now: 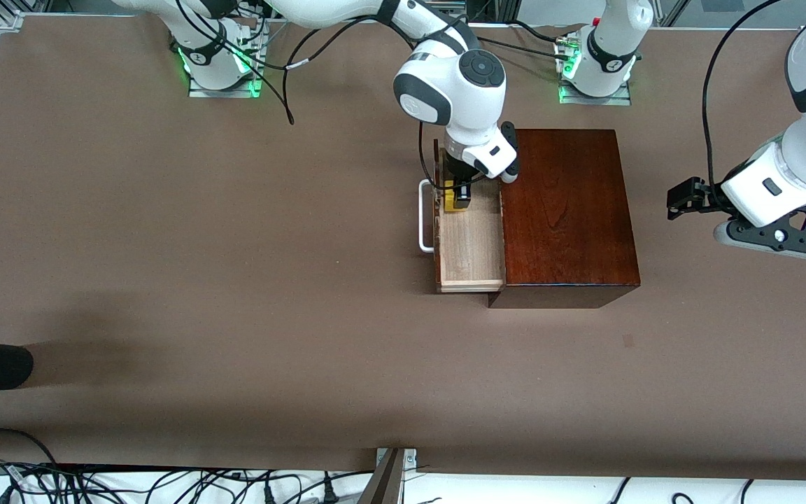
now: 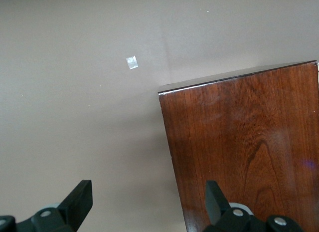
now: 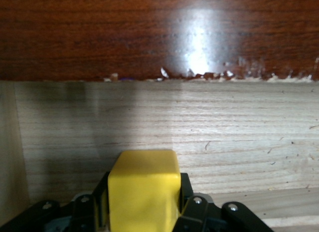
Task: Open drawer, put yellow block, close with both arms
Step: 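Lower the cube into the drawer and open the right gripper, then raise the right gripper away while the left gripper moves toward the drawer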
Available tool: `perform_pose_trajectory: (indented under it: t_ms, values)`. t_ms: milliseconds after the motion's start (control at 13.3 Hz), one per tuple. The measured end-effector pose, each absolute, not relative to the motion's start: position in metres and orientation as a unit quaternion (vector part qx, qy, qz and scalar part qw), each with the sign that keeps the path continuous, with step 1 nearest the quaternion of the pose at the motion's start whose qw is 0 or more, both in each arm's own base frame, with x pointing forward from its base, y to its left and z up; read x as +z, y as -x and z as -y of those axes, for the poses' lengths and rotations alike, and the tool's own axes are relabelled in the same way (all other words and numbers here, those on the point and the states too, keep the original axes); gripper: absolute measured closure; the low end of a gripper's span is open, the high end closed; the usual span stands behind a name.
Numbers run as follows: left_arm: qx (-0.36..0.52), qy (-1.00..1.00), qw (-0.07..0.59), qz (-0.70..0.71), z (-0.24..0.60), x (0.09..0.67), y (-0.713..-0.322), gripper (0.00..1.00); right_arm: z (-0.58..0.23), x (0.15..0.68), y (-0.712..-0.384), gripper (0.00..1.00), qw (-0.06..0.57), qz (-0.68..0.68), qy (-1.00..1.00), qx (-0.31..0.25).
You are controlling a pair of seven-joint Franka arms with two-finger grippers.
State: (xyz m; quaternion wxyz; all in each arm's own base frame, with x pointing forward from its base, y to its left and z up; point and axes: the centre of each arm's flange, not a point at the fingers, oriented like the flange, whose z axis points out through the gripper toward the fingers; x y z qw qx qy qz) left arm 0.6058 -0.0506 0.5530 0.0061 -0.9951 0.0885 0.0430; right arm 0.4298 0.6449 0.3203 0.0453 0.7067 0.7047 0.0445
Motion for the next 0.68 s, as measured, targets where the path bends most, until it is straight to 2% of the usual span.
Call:
perform_pose_trajectory:
  t_ms: [226, 302, 528, 679]
  values:
    - [0.043, 0.995, 0.006, -0.089, 0.051, 0.553, -0.606, 0.00, -0.644, 0.326, -0.432, 0.08, 0.046, -0.696, -0.715, 0.042]
    - [0.043, 0.995, 0.006, -0.089, 0.051, 0.553, -0.606, 0.00, -0.645, 0.338, -0.433, 0.00, 0.043, -0.692, -0.719, 0.048]
    - [0.043, 0.995, 0.006, -0.089, 0.051, 0.553, -0.606, 0.00, -0.629, 0.413, -0.451, 0.00, 0.028, -0.667, -0.740, 0.077]
    - [0.047, 0.995, 0.006, -0.089, 0.052, 0.552, -0.605, 0.00, -0.591, 0.475, -0.477, 0.00, 0.024, -0.640, -0.763, 0.091]
